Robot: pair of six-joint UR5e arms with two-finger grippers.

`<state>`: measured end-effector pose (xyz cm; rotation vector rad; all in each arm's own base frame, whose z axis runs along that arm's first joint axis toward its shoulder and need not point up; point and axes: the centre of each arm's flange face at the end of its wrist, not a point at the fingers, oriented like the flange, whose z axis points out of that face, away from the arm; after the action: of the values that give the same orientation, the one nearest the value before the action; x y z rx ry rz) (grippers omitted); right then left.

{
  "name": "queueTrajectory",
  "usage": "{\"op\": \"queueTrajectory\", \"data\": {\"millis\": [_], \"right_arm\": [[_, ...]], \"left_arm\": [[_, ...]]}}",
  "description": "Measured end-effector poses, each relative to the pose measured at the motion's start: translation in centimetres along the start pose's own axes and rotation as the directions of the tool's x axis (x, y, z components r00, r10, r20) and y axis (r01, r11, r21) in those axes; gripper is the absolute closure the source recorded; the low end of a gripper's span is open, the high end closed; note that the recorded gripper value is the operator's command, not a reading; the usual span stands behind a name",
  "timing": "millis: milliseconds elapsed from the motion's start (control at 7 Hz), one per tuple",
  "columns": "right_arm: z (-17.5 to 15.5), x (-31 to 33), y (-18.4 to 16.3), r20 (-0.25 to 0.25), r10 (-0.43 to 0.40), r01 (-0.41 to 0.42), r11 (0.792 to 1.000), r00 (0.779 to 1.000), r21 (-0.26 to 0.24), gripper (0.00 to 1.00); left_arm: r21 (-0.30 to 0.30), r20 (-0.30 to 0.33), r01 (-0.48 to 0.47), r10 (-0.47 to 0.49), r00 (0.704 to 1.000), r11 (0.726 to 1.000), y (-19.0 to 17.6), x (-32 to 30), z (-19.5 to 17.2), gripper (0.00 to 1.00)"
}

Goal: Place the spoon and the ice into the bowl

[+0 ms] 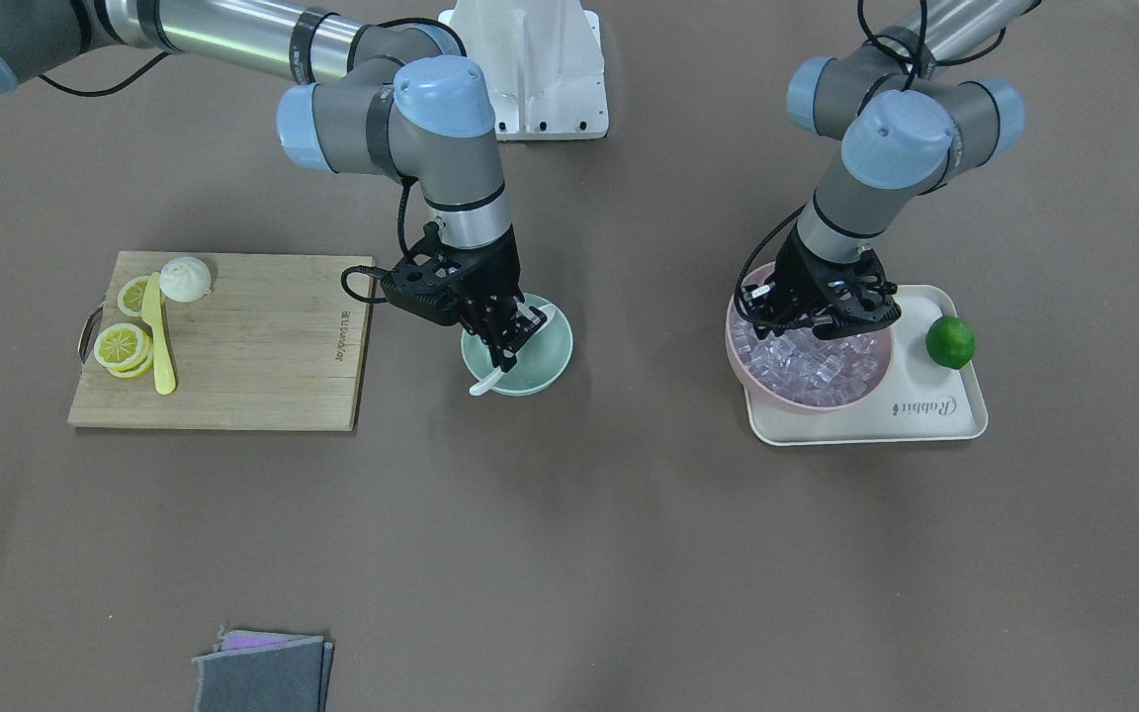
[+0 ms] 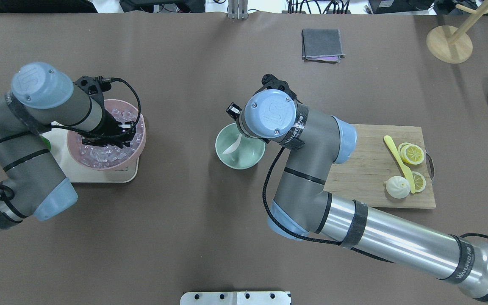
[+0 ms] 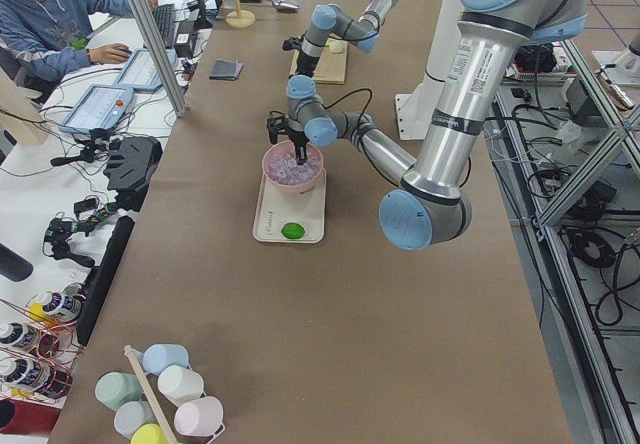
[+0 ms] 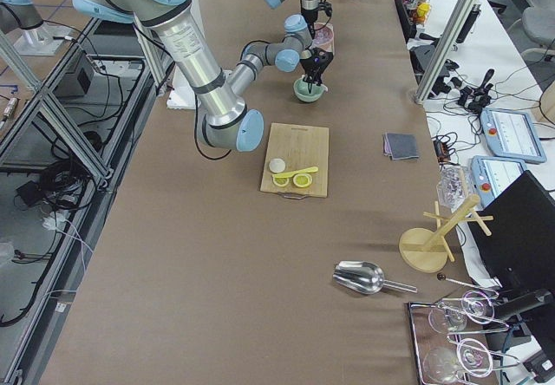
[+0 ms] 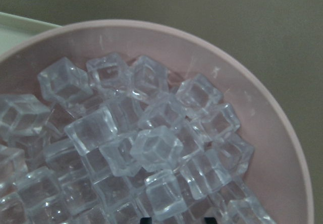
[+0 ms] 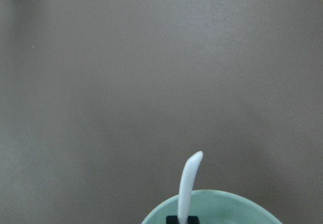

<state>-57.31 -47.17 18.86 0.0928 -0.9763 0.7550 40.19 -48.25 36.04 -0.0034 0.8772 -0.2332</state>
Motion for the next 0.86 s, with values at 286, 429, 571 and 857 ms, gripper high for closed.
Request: {"op": "queueTrajectory", "data": {"millis": [286, 429, 571, 857], "right_arm": [[0.0, -0.2, -0.1, 0.007, -0.003, 0.002, 1.0, 1.0, 0.016, 1.0], [-0.1, -0.4, -0.2, 0.009, -0.002, 0.002, 1.0, 1.0, 0.019, 1.0], [0.0, -0.4, -0.3, 0.01, -0.001, 0.001, 1.0, 1.0, 0.027, 1.0], [0.6, -1.0, -0.5, 0.013, 0.02, -0.021, 0.998, 1.0, 0.063, 0.53]], "left_arm": [[0.002, -0.006, -0.006, 0.006, 1.0, 1.0, 0.0, 0.1, -0.4, 0.29], [0.005, -0.012, -0.009, 0.009, 1.0, 1.0, 0.1, 0.1, -0.7, 0.25], [0.009, -0.019, -0.011, 0.011, 1.0, 1.0, 0.2, 0.1, -1.2, 0.24], [0.01, -0.017, -0.012, 0.012, 1.0, 1.0, 0.1, -0.1, -1.2, 0.26]]}}
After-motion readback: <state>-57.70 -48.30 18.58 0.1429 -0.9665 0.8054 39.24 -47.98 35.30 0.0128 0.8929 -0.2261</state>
